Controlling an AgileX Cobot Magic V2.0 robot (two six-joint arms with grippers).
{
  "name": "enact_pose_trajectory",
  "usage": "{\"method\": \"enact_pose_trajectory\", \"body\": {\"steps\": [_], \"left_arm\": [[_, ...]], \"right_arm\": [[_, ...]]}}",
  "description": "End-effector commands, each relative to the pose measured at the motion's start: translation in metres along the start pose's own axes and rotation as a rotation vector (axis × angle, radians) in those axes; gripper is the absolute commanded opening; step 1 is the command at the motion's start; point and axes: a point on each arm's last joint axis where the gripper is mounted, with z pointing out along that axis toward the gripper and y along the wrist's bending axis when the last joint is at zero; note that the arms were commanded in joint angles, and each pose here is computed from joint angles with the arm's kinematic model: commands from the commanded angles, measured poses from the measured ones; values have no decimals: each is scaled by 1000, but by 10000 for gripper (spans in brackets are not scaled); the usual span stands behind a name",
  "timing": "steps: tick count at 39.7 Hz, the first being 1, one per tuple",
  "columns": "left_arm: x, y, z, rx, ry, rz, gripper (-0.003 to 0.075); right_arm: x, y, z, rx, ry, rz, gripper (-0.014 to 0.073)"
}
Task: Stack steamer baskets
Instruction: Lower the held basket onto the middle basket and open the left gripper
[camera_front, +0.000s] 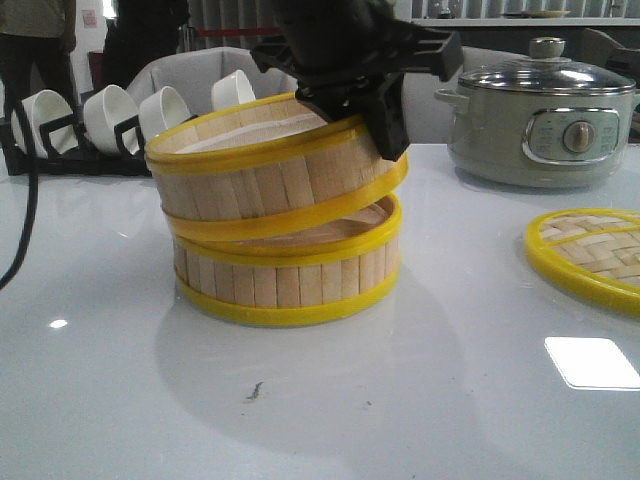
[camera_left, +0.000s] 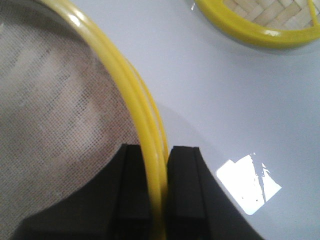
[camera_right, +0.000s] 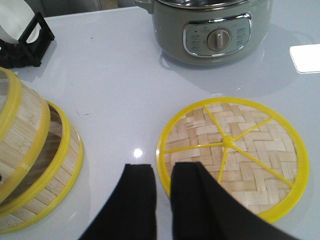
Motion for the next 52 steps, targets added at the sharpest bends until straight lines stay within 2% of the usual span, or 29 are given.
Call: {"method": "enact_pose_trajectory", "body": {"steps": [1,18,52], "left_arm": [[-21,-5,-31,1,-155,12,85],[-15,-3,-2,0,-100,6,85],[-22,-2,-3,-2,-175,5,85]], "right_arm": [[-19,3,-7,-9,-121,-8,241],[-19,3,-7,-9,-121,-8,241],[-19,3,-7,-9,-122,-8,241]]}}
